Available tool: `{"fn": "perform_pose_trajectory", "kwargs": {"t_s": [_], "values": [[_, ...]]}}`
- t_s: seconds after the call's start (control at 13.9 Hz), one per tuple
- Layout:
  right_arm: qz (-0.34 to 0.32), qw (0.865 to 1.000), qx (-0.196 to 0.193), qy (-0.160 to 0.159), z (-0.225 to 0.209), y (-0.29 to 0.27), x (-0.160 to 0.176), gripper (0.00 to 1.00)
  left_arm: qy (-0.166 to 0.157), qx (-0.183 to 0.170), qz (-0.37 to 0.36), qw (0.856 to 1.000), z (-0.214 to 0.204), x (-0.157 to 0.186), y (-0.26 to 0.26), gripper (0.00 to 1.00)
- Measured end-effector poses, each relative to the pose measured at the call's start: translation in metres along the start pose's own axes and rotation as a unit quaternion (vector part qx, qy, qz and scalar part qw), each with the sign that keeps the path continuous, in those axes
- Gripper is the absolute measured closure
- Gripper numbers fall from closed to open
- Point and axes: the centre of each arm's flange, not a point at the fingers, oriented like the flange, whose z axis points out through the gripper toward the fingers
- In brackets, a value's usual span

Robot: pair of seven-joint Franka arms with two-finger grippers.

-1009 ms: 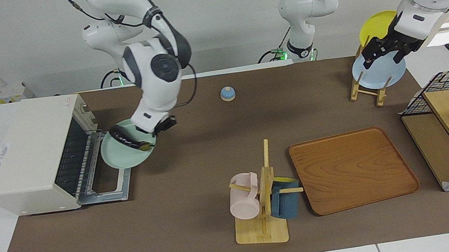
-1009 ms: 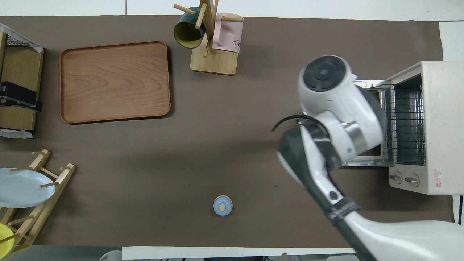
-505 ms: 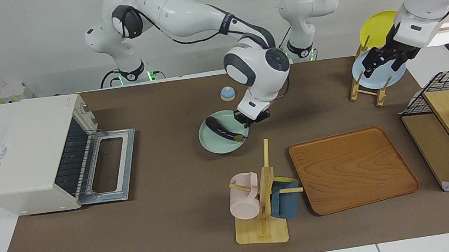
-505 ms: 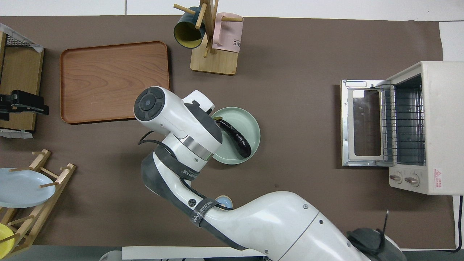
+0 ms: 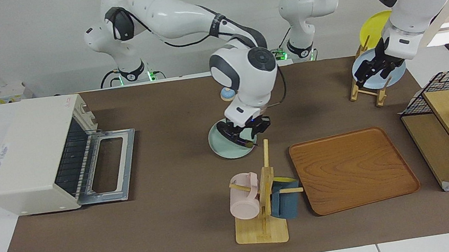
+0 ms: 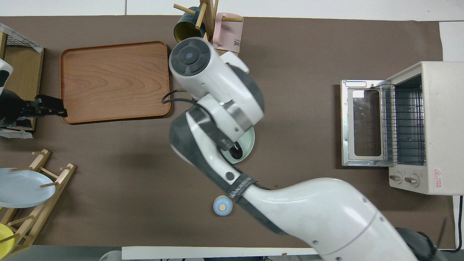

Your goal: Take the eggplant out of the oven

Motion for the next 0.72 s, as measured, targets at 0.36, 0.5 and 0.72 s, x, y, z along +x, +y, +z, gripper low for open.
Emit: {"fn": "perform_pose_trajectory", "kwargs": {"t_s": [0.36, 0.5, 0.72], "values": [[-0.035, 0.998, -0.001, -0.049, 0.098, 0.222, 0.02, 0.99, 0.02, -0.017, -0.094, 0.995, 0.077, -0.101, 0.197, 0.0], [-0.03, 0.998, 0.006, -0.051, 0.141, 0.259, 0.006, 0.99, 0.024, -0.026, -0.119, 0.992, 0.124, -0.139, 0.258, 0.0], [-0.024, 0.999, 0.01, -0.044, 0.167, 0.272, -0.01, 0.99, 0.023, -0.027, -0.123, 0.992, 0.195, -0.17, 0.307, 0.0]]}}
